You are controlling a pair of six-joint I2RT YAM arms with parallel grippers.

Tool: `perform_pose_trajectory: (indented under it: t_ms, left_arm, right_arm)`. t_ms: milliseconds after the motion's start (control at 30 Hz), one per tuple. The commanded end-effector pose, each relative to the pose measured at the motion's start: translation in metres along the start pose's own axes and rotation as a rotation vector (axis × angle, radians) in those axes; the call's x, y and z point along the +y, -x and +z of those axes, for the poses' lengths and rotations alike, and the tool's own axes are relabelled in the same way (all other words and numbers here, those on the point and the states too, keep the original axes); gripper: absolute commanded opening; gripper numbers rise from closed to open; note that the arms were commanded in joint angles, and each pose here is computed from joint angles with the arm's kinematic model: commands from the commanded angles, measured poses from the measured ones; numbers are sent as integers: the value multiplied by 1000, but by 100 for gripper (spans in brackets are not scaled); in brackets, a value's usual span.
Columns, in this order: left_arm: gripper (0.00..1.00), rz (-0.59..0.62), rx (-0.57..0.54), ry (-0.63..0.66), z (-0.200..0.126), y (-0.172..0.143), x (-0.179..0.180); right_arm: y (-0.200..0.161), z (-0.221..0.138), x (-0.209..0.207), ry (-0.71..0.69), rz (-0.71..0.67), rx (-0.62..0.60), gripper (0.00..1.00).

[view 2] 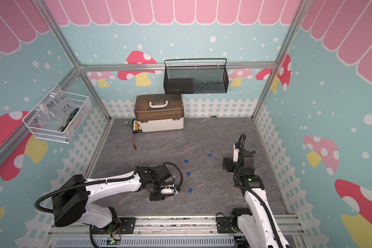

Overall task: Insert stoppers into test tubes
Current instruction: Pick up the test tube at the center of the board.

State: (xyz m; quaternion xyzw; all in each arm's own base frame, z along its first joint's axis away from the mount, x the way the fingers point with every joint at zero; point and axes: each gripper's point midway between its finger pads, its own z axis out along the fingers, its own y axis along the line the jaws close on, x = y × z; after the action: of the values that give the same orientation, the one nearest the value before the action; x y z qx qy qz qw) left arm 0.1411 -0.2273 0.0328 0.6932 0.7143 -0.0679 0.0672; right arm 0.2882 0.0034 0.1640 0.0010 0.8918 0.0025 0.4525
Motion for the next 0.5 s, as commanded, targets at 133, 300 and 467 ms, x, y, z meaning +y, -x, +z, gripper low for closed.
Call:
perform_pose_trajectory:
  t_ms: [133,300,467]
  left_arm:
    - [44,36,30,-27,6,-14,-12]
    - [41,30,40,-22,11,-20,-13]
    - [37,30,42,-14,14,-22,-13]
  right_arm:
    - [-8,-1,-4,-22,-13,16,92]
    - [-8,-2,-4,-22,-11,15,92]
    - [-10,-3,-5,-25,-9,18,92]
